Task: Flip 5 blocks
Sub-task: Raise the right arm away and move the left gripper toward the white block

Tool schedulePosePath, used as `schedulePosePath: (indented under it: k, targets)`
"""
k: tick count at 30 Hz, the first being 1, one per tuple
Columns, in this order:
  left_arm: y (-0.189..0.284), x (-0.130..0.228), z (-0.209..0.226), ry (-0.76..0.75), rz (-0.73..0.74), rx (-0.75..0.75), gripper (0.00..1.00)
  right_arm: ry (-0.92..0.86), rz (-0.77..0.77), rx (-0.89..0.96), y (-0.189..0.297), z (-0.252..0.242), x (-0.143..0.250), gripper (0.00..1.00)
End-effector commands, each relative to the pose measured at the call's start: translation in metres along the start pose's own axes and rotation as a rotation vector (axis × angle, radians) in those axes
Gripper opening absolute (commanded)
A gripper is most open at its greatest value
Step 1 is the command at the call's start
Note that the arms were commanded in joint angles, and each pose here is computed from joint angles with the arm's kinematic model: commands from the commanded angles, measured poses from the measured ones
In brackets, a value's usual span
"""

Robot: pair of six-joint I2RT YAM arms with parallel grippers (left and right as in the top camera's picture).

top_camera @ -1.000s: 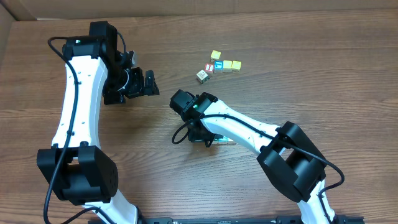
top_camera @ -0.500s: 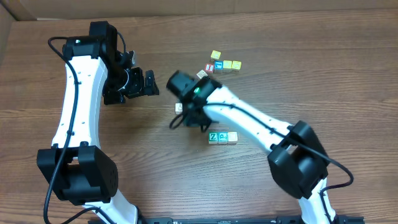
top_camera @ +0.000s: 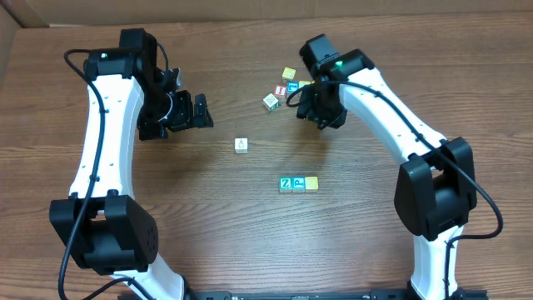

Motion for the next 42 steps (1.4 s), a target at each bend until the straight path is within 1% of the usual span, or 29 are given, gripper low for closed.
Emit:
schedulePosePath:
  k: [1,3,6,10,11,14,16,18,22,24,26,29,32,33,35,40,41,42]
  targets:
    - [0.001,-0.004,-0.004,-0.013,-0.012,0.001,1.0,0.017,-0.036,-0.056,0.015,0.01,-0.003,0.6]
    - [0.001,-0.004,-0.004,-0.013,-0.012,0.001,1.0,0.029,-0.04,-0.062,0.014,0.015,-0.002,0.62]
    - [0.001,-0.004,-0.004,-0.013,-0.011,0.001,1.0,0.05,-0.05,-0.073,0.014,0.024,0.001,0.7]
    - [0.001,-0.004,-0.004,-0.013,-0.011,0.001,1.0,0.076,-0.064,-0.09,0.013,0.036,0.004,0.78]
    - [0.002,-0.005,-0.004,-0.014,-0.016,0.002,1.0,0.079,-0.065,-0.091,0.013,0.037,0.005,0.79]
    - [0.002,-0.016,-0.007,-0.028,-0.076,0.017,1.0,0.104,-0.066,-0.091,0.013,0.039,0.006,0.86]
    - [0.003,-0.022,-0.009,-0.03,-0.11,0.035,1.0,0.127,-0.068,-0.079,0.013,0.035,0.004,0.88]
    - [0.004,-0.027,-0.014,-0.003,-0.137,0.077,1.0,0.102,-0.068,-0.073,0.014,0.025,-0.002,0.88]
    - [0.004,-0.031,-0.018,0.007,-0.155,0.11,1.0,0.016,-0.068,-0.048,0.017,-0.011,-0.02,0.91]
    - [0.003,-0.028,-0.026,-0.005,-0.13,0.167,1.0,-0.005,-0.06,-0.028,0.02,-0.035,-0.029,0.95]
    - [-0.004,-0.023,-0.038,-0.015,-0.1,0.193,1.0,-0.024,-0.052,-0.009,0.022,-0.061,-0.037,0.96]
    - [-0.021,-0.015,-0.054,-0.037,-0.071,0.153,1.0,-0.063,-0.045,0.016,0.027,-0.098,-0.047,0.99]
    - [-0.043,-0.008,-0.068,-0.029,-0.074,0.044,1.0,-0.14,-0.047,0.05,0.032,-0.136,-0.054,1.0]
    - [-0.051,-0.006,-0.073,-0.022,-0.089,-0.008,1.0,-0.172,-0.053,0.071,0.034,-0.151,-0.057,1.0]
    - [-0.063,-0.002,-0.083,-0.034,-0.111,-0.064,1.0,-0.219,-0.063,0.087,0.038,-0.172,-0.061,1.0]
    - [-0.084,0.005,-0.113,-0.118,-0.12,-0.061,1.0,-0.321,-0.08,0.1,0.045,-0.217,-0.066,1.0]
    - [-0.087,0.005,-0.115,-0.122,-0.118,-0.06,0.98,-0.334,-0.081,0.102,0.046,-0.223,-0.066,1.0]
    - [-0.092,0.005,-0.117,-0.116,-0.114,-0.063,0.89,-0.348,-0.085,0.103,0.047,-0.229,-0.066,1.0]
Point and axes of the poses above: each gripper's point midway between its finger pads, its own y axis back along the fingers, its own z axis along the line the jaws close on, x = y × z, the point moved 7 cm from there along y, back along the fingers, and after that the axes turned 8 degrees about y, right-handed, at the moved point
